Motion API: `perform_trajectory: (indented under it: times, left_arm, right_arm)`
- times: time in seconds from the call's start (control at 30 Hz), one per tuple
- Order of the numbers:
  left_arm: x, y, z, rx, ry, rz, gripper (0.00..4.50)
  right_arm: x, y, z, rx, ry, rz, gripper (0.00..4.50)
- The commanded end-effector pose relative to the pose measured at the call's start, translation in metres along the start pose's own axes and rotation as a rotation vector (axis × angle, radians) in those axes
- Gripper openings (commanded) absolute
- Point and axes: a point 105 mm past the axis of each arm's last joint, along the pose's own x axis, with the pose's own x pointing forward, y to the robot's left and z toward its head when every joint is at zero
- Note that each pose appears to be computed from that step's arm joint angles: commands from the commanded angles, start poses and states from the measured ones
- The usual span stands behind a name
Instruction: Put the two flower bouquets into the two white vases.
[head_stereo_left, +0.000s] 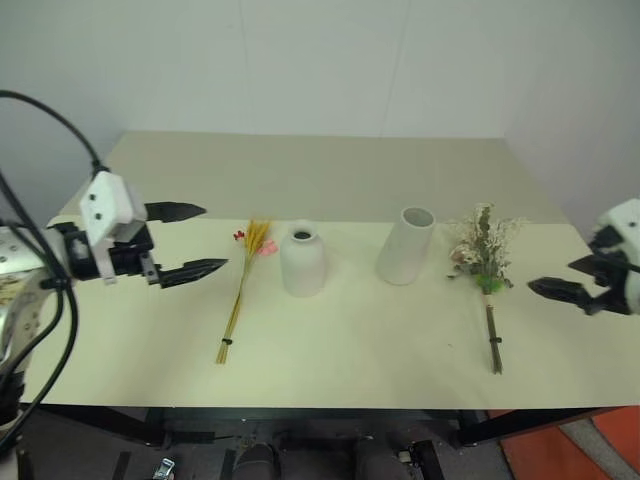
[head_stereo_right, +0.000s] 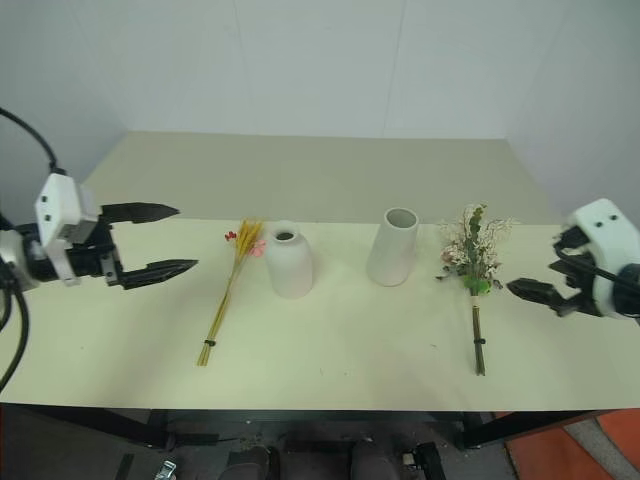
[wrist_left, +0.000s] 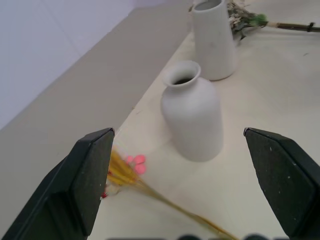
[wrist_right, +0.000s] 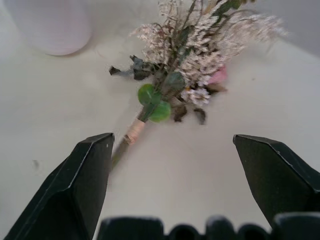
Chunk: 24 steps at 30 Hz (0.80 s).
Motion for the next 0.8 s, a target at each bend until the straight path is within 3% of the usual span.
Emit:
perform_trajectory:
  times: [0.03, 0.27, 0.5, 0.6, 0.8]
  left_arm:
    - [0.007, -0.003, 0.013, 0.034, -0.029, -0.027, 4.5]
    - [0.009, -0.009, 0.011, 0.027, -0.025, -0.042, 4.5]
    - [0.01, -0.011, 0.01, 0.016, -0.023, -0.04, 4.5]
    - [0.01, -0.012, 0.009, 0.015, -0.02, -0.037, 4.5]
    - [0.006, -0.013, 0.006, 0.008, -0.003, -0.014, 4.5]
  right_arm:
    - [0.014, -0.003, -0.005, 0.103, 0.064, -0.038, 4.46]
    - [0.041, 0.0, -0.024, 0.233, 0.151, -0.027, 4.46]
    - [0.066, 0.004, -0.025, 0.292, 0.155, -0.003, 4.46]
    - [0.074, -0.002, -0.023, 0.312, 0.159, -0.028, 3.87]
    - [0.082, -0.003, -0.026, 0.331, 0.181, -0.026, 1.76]
